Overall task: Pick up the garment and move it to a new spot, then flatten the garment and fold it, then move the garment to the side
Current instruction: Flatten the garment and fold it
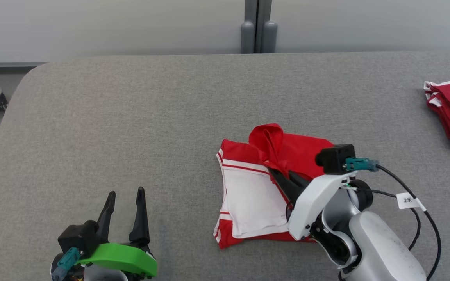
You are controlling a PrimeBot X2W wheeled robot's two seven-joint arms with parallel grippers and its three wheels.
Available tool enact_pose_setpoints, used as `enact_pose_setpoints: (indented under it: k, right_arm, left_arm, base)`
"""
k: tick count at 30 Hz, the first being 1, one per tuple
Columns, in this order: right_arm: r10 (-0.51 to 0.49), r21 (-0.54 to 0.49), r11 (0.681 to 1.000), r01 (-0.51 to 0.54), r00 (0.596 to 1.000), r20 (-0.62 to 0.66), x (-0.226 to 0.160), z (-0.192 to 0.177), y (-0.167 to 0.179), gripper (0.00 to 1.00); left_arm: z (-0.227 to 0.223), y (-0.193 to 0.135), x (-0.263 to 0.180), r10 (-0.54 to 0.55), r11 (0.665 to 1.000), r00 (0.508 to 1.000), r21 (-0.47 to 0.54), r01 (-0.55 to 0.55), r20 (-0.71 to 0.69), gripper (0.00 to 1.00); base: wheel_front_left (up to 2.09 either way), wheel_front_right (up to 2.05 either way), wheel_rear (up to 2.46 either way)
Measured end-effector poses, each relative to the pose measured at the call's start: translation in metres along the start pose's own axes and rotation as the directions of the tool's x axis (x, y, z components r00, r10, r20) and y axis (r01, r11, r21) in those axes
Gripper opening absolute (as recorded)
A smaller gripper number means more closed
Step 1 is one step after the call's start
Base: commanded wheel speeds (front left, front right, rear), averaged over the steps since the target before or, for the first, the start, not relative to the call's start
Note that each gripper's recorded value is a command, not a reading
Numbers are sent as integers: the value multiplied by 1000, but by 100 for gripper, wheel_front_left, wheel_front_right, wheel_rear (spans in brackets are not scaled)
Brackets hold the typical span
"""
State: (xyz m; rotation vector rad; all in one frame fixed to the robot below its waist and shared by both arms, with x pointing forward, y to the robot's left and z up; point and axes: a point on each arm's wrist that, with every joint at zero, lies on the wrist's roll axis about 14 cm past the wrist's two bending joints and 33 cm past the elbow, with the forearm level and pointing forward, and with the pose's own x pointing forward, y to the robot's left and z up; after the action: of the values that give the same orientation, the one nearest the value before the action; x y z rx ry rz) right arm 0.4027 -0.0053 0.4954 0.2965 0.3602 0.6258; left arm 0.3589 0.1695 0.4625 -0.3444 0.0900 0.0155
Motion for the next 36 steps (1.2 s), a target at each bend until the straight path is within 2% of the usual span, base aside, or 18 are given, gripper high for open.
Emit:
enact_pose_setpoints:
  k: [11, 12, 13, 14, 20, 26, 29, 32, 36]
  right_arm:
    - [74, 33, 997, -70, 989, -126, 42, -39, 20, 0]
    - [73, 34, 997, -69, 988, -137, 44, -43, 20, 30]
    - [72, 37, 997, -67, 987, -142, 46, -45, 19, 49]
    - [70, 38, 997, -65, 987, -145, 48, -47, 18, 100]
    - [133, 35, 991, -130, 987, -91, 52, -37, 39, 100]
    - [168, 2, 986, -168, 985, 36, 49, -7, 50, 100]
    - [132, -40, 991, -128, 982, 136, 42, 18, 34, 100]
    - [53, -89, 995, -34, 976, 213, 30, 37, 1, 100]
    - [-55, -95, 992, 82, 964, 259, 9, 42, -37, 100]
  left_arm:
    - [2, 19, -6, 63, 998, 998, -5, -63, 9, 100]
    - [1, 20, -7, 67, 998, 998, -5, -67, 7, 100]
    - [1, 21, -7, 70, 998, 998, -5, -70, 6, 100]
    - [1, 21, -6, 72, 997, 997, -5, -72, 6, 100]
    - [-1, 19, -4, 63, 998, 998, -4, -63, 4, 100]
    - [-4, 10, 1, 34, 999, 999, -5, -34, -4, 100]
    - [-5, 4, 4, 15, 1000, 1000, -5, -15, -7, 100]
    - [-6, -2, 7, -5, 1000, 1000, -6, 5, -8, 100]
    - [-7, -8, 10, -24, 1000, 1000, -6, 24, -10, 100]
  base:
    - [0, 0, 0]
    - [0, 0, 0]
    - [0, 0, 0]
    - [0, 0, 0]
    - [0, 0, 0]
    - [0, 0, 0]
    - [0, 0, 0]
    - [0, 0, 0]
    - [0, 0, 0]
